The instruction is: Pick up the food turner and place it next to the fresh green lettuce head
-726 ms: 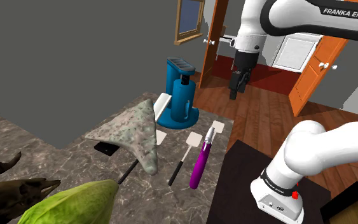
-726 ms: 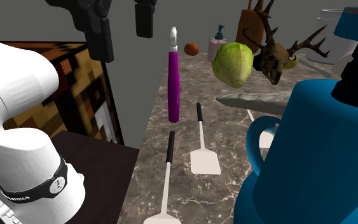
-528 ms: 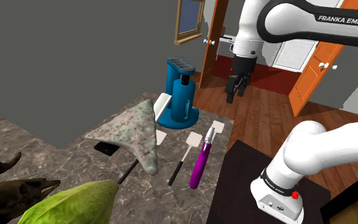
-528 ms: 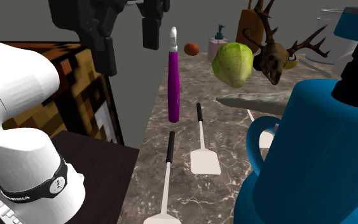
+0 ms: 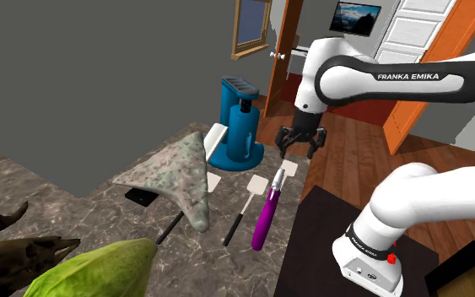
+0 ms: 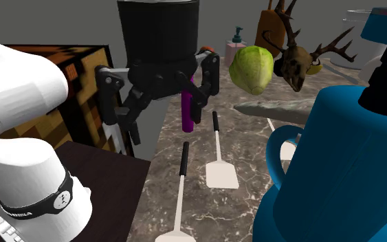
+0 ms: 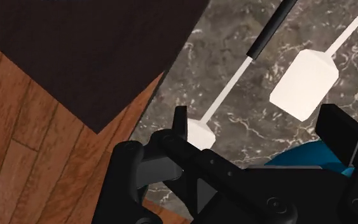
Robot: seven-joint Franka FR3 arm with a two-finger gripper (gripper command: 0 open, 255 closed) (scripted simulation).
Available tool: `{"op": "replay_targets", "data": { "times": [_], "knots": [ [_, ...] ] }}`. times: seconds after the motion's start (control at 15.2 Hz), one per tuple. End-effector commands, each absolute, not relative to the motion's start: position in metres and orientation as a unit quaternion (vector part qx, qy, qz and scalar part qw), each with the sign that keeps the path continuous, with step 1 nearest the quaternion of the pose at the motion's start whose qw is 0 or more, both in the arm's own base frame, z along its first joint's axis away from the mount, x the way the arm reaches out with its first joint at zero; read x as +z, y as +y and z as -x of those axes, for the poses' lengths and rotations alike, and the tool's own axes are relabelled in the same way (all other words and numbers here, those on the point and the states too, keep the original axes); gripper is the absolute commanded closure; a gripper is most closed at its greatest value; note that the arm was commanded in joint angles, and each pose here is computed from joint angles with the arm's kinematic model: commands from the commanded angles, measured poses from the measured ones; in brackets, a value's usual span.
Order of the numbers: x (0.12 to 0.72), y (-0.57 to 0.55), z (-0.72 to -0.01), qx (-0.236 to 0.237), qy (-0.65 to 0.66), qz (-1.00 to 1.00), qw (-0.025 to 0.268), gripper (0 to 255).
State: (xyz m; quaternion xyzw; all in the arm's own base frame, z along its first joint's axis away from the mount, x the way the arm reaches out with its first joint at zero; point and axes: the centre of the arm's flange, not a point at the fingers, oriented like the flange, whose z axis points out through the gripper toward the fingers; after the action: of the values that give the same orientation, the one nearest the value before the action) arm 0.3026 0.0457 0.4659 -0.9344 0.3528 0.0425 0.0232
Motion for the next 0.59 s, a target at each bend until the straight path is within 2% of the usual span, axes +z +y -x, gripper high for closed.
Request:
{"op": "replay_targets", "data": {
  "times": [0.0, 0.33, 0.53],
  "knots": [
    [0.438, 0.046, -0.304, 0.037, 0.439, 0.897, 0.023, 0],
    [0.378, 0.046, -0.311, 0.026, 0.607, 0.794, 0.020, 0],
    [0.363, 0.047, -0.311, 0.026, 0.607, 0.794, 0.020, 0]
  ]
}}
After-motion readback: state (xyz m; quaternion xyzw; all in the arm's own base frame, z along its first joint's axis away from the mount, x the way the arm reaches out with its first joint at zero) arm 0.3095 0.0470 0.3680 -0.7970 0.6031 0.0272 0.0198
